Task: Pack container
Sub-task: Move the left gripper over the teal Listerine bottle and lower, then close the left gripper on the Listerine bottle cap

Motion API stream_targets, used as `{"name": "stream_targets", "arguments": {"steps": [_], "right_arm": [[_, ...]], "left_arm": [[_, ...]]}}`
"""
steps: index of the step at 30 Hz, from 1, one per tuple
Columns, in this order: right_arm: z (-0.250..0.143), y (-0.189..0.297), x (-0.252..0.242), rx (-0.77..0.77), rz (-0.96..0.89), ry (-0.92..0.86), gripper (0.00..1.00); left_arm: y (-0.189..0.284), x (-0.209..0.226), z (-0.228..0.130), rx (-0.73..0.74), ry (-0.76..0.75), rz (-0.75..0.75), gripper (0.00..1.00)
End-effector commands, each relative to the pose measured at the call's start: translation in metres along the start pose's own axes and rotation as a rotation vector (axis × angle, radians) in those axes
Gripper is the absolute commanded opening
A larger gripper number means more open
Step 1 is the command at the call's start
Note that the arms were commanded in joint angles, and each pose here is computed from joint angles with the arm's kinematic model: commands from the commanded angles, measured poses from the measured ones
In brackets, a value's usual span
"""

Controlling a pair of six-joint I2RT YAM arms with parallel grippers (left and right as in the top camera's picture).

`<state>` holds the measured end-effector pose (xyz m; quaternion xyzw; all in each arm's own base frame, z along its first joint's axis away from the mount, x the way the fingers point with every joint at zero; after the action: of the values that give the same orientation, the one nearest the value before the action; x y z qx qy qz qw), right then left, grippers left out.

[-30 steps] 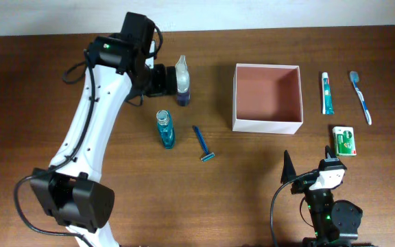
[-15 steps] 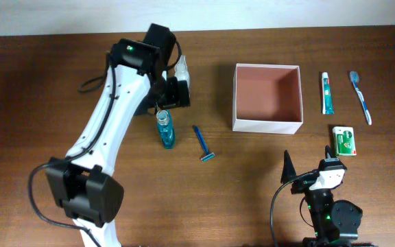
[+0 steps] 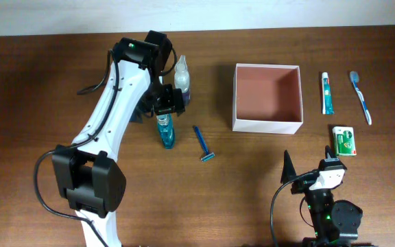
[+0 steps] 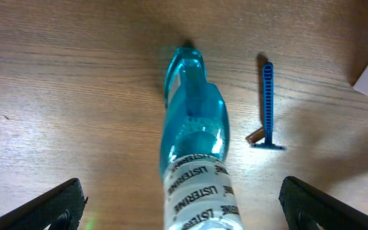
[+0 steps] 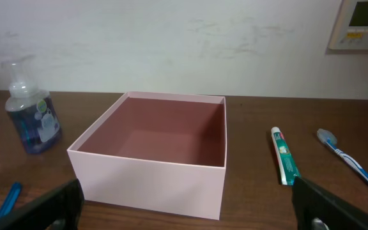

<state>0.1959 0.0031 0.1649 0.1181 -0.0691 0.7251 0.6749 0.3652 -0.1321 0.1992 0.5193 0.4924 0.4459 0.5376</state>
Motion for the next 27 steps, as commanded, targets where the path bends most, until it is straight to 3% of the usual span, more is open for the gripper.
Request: {"name": "stream_targets", "arguments": {"steps": [1,11,27], "right_arm": [[-0.002,0.000,0.000,0.004,0.003,-0.001,0.99],[-0.002,0.000,0.000,0.004,0.003,-0.001,0.99],[-0.002,0.000,0.000,0.004,0.003,-0.001,0.99]], "left_arm": [[-0.015,-0.006,0.003,0.046,-0.019,-0.011,0.99],[-0.035,-0.006,0.004,0.109,-0.133,-0.003,0.99],[-0.035,-0.009,0.008,0.089,-0.137,-0.025,0.99]]}}
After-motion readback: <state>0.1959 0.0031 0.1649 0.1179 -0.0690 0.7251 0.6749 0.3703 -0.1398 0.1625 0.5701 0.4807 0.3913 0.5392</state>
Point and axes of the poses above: each gripper's point midway between its finger pads, its own y axis back along the fingers, its own x axis along the line the jaws close on, z = x × y, the point moved 5 cm from there along y, back along the fingers, and after that the axes turned 15 degrees about -y, right-handed, at the moved point
